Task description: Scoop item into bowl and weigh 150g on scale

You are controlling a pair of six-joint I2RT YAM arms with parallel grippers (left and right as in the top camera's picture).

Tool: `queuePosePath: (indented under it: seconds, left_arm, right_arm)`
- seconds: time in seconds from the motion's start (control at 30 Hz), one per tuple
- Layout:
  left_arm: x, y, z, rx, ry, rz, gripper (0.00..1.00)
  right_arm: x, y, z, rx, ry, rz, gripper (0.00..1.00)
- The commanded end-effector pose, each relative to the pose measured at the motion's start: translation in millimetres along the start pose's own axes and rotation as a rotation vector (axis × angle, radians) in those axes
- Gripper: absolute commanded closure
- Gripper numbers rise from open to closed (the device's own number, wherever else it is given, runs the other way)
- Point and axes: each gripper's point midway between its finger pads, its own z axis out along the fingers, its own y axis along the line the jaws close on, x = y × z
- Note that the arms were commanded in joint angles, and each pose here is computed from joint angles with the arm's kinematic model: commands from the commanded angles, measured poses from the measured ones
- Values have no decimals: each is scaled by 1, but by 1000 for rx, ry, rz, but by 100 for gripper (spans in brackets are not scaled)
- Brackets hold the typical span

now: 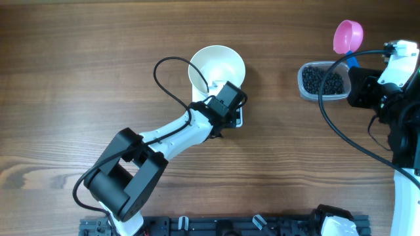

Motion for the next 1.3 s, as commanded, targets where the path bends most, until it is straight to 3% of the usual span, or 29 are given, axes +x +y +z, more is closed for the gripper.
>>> queuePosePath:
  seconds: [0.0, 1.27]
  left_arm:
    - [8, 1, 5, -7, 32, -1, 96]
    - [39, 17, 29, -74, 143, 6, 96]
  right_arm:
    - [-2, 3, 0, -17, -4, 10, 96]
    - [1, 3, 0, -16, 7, -12, 96]
